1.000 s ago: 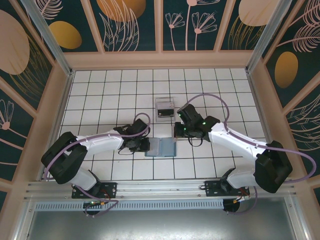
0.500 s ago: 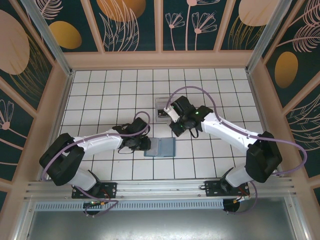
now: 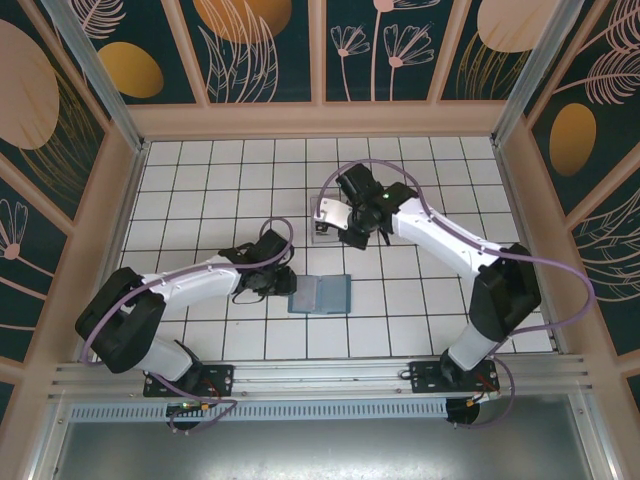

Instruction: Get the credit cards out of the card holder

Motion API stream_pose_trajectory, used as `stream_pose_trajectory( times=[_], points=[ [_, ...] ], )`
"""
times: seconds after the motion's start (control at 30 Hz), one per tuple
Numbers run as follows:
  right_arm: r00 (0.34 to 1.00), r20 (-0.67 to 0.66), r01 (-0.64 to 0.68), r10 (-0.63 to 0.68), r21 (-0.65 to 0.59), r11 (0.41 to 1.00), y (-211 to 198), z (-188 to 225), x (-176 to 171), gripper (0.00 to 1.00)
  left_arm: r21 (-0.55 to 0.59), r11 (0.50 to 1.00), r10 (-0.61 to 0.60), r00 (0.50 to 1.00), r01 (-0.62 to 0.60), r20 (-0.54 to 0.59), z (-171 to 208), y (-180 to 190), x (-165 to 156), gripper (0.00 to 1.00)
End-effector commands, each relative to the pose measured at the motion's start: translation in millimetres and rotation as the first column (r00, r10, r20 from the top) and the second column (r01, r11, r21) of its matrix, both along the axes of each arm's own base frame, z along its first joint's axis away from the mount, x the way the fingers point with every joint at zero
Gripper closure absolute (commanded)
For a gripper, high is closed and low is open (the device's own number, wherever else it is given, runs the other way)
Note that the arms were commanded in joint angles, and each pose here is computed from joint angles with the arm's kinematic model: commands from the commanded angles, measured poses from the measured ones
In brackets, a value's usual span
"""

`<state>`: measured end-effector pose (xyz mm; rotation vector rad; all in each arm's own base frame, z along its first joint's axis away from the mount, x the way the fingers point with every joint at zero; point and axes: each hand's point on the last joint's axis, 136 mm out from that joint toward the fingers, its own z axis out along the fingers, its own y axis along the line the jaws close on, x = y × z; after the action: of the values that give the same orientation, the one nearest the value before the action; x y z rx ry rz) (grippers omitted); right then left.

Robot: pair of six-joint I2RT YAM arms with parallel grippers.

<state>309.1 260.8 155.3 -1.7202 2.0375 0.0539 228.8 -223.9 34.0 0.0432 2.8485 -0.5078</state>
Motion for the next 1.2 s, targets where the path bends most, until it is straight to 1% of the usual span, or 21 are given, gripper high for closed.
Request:
stream_pose_trajectory(
  times=[0.0,0.2,0.5,0.77,1.17],
  points=[
    [0.993,0.011,-0.114,0.115,-0.052,0.992,-1.5,6.2,11.0,1.0,-0.022,1.0,0.006,1.0,-0.005,0.025,10.3,-0.3,8.3,0.72],
    [0.985,0.014,-0.168,0.169,-0.081,0.983,6.2,8.1,39.7,1.0,-0.013,1.0,-0.004,1.0,0.005,0.023,11.5,-0.9,15.2,0.71],
    [0.976,-0.05,-0.217,0.213,-0.108,0.97,22.9,-7.4,70.5,1.0,-0.011,1.0,0.016,0.999,-0.016,0.028,12.4,5.3,20.9,0.71],
    [0.973,-0.078,-0.229,0.219,-0.143,0.963,26.4,-27.1,87.4,1.0,-0.021,0.999,0.034,0.999,-0.034,0.028,14.2,7.5,19.2,0.71],
    [0.96,-0.137,-0.263,0.245,-0.138,0.955,32.5,-54.8,92.8,1.0,-0.038,0.998,0.047,0.999,-0.046,0.023,14.0,7.5,16.4,0.71]
  ],
)
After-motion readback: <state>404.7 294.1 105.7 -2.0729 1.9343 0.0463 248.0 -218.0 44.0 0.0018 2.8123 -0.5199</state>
